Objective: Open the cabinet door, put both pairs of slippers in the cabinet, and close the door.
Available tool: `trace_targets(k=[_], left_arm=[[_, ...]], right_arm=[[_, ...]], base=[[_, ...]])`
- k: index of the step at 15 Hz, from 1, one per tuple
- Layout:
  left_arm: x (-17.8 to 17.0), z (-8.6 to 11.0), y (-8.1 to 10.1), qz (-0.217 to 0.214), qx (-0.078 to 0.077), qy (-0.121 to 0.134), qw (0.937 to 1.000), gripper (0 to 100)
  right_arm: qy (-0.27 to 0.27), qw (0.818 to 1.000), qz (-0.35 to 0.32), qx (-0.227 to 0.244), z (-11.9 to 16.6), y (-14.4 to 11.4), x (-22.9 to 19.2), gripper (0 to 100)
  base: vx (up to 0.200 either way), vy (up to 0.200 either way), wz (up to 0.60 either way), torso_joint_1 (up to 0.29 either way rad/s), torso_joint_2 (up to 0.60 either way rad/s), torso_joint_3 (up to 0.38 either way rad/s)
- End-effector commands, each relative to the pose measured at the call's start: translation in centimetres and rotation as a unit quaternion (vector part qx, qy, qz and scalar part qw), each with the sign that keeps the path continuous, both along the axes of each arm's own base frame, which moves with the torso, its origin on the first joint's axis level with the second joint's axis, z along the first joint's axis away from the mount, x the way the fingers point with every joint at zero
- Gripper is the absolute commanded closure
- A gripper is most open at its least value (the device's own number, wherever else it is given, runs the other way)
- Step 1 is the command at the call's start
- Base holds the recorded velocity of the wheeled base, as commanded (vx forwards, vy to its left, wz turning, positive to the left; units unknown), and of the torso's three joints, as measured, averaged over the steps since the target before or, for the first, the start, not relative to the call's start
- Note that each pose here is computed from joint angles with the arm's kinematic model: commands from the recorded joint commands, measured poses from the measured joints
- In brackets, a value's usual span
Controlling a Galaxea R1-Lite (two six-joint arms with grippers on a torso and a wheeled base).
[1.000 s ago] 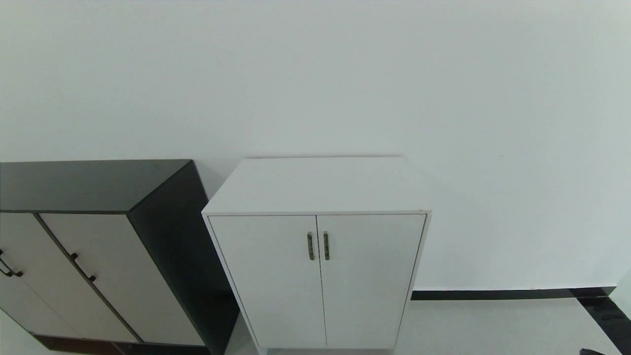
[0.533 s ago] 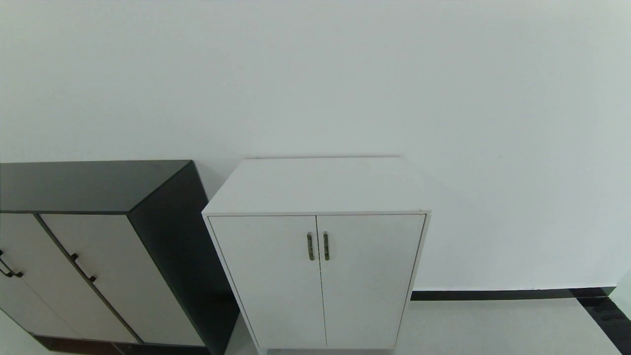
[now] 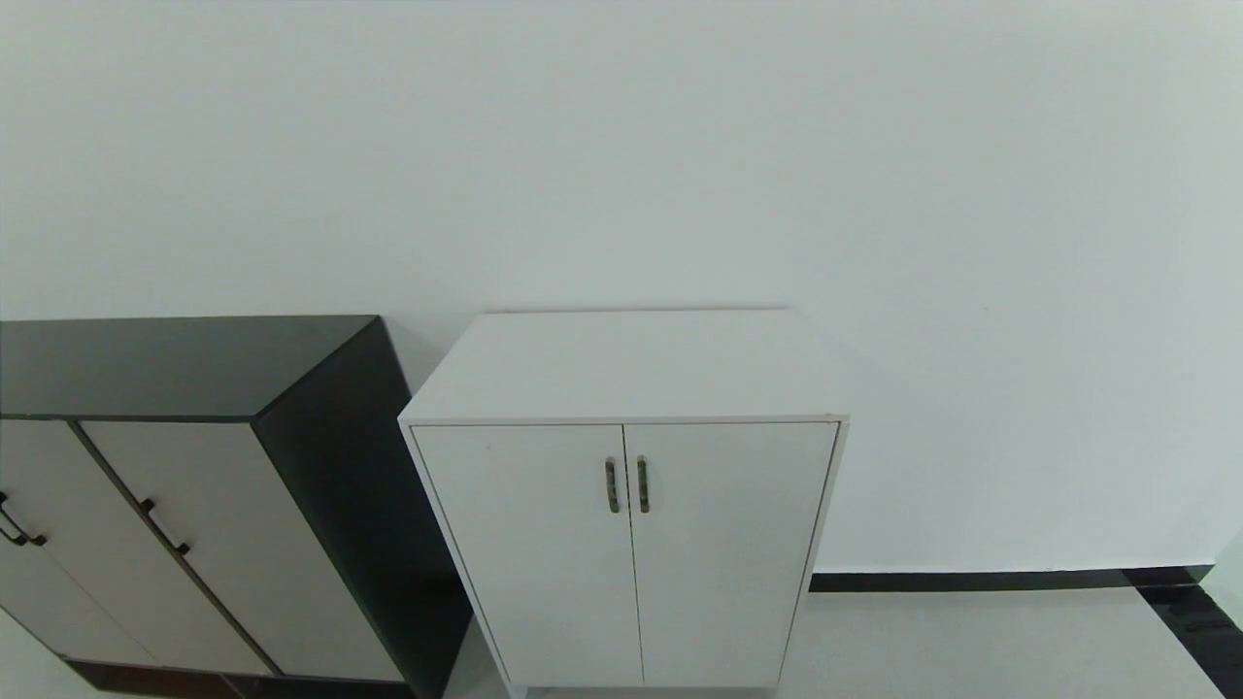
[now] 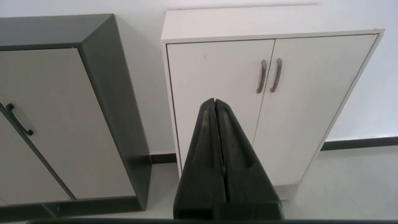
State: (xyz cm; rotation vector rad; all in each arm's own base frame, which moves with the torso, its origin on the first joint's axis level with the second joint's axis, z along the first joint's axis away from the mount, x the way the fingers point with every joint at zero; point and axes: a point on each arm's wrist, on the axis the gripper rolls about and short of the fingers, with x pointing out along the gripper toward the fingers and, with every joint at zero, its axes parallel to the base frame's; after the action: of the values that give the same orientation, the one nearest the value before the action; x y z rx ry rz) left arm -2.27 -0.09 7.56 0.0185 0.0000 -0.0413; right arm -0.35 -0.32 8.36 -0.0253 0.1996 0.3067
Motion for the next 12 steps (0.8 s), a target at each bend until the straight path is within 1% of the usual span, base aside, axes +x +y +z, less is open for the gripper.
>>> trace_targets(k=[1,2,3,5,6,7,8,9,10,12], left_arm=[[0.0,0.0,0.0,-0.001,0.0,0.0,1.0,100],[0.0,0.0,0.0,0.0,0.0,0.0,1.0,100],[0.0,0.0,0.0,0.0,0.0,0.0,1.0,100],[0.0,0.0,0.0,0.001,0.0,0.0,1.0,100],[0.0,0.0,0.0,0.0,0.0,0.0,1.0,100],[0.0,0.0,0.0,0.0,0.0,0.0,1.0,100],[0.0,0.0,0.0,0.0,0.0,0.0,1.0,100],[0.0,0.0,0.0,0.001,0.0,0.0,1.0,100],[0.0,0.0,0.0,0.0,0.0,0.0,1.0,100],[0.0,0.0,0.0,0.0,0.0,0.0,1.0,100]], right_arm=[[0.008,1.0,0.0,-0.004,0.0,0.0,0.1,100],[0.0,1.0,0.005,-0.003,0.0,0.0,0.0,100],[0.003,0.999,0.025,-0.024,-0.5,0.0,-0.3,100],[0.01,0.999,0.029,-0.028,-0.5,0.1,-0.1,100],[0.03,0.999,-0.028,-0.034,-0.5,0.2,0.2,100],[0.03,0.996,-0.081,-0.032,-0.5,0.2,0.2,100],[0.016,0.993,-0.116,-0.027,-0.5,0.2,-0.1,100],[-0.013,0.99,-0.136,-0.021,-0.5,0.2,-0.5,100],[-0.044,0.989,-0.139,-0.015,-0.6,0.2,-1.0,100],[-0.071,0.985,-0.154,-0.011,-0.7,0.2,-1.5,100]], base=[[0.0,0.0,0.0,0.0,0.0,0.0],[0.0,0.0,0.0,0.0,0.0,0.0],[0.0,0.0,0.0,0.0,0.0,0.0],[0.0,0.0,0.0,0.0,0.0,0.0],[0.0,0.0,0.0,0.0,0.0,0.0],[0.0,0.0,0.0,0.0,0.0,0.0],[0.0,0.0,0.0,0.0,0.0,0.0],[0.0,0.0,0.0,0.0,0.0,0.0],[0.0,0.0,0.0,0.0,0.0,0.0],[0.0,0.0,0.0,0.0,0.0,0.0]])
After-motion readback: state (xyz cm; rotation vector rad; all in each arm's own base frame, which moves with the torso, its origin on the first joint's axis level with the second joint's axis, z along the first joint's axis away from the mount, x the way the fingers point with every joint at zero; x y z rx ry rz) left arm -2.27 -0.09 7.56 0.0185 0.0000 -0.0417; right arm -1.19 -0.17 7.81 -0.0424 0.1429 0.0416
